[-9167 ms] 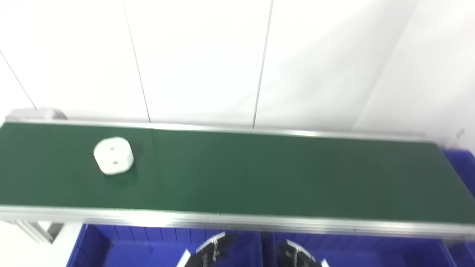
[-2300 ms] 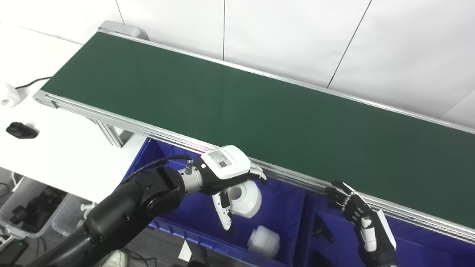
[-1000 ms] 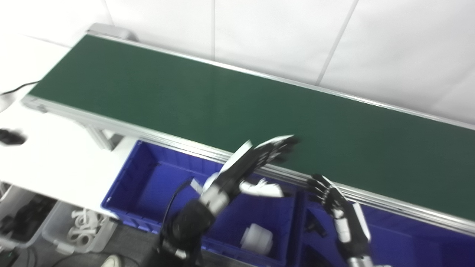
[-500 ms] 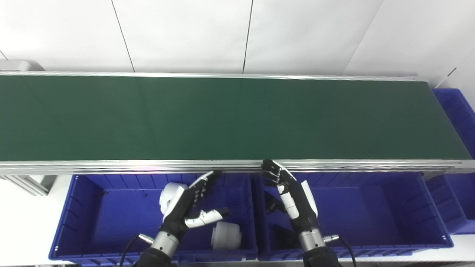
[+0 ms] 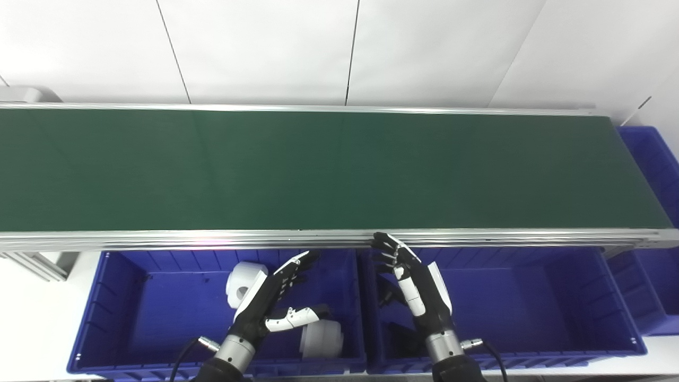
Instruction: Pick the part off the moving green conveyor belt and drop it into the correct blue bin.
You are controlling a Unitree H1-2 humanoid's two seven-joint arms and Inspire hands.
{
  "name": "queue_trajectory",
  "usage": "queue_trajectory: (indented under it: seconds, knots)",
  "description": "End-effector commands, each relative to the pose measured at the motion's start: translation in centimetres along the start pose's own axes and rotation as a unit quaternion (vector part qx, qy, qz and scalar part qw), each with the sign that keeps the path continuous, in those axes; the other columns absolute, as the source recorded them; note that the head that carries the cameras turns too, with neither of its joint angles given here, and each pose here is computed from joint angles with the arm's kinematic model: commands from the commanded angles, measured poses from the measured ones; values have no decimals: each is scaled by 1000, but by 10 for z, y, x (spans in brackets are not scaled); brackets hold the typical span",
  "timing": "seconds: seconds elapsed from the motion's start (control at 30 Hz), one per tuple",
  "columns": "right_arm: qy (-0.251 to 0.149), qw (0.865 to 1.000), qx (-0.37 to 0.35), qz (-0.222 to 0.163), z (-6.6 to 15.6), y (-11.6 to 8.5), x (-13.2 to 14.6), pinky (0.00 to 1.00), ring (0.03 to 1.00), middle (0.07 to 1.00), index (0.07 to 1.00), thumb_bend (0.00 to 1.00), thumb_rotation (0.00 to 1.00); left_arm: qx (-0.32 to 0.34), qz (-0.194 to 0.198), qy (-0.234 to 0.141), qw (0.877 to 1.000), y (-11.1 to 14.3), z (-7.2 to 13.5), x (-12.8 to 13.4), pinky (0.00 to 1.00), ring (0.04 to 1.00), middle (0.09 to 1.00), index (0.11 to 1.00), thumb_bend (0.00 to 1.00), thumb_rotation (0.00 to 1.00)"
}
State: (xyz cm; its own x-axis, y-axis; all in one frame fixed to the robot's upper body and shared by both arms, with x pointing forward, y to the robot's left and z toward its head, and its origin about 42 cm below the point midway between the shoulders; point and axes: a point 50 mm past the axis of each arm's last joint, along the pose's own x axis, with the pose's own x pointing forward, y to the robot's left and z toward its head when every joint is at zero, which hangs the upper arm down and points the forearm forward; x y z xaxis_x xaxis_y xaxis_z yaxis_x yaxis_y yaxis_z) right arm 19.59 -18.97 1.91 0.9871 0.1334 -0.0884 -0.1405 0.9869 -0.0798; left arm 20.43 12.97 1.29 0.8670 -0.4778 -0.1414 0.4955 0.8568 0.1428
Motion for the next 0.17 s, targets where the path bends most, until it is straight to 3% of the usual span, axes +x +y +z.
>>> queue_trajectory:
  seconds: [0.0,0.13]
  knots:
    - [-45,999,6,4,9,-1,3,700,759,813,838,789,1000,8,1,-38,999,-1,7,3,844,895,903,863,804,568]
    - [-46,999,3,9,1,-4,1,702,758,808,833,792,1000,7,-2,-43,999,-6,0,3,854,890,896,856,797,553]
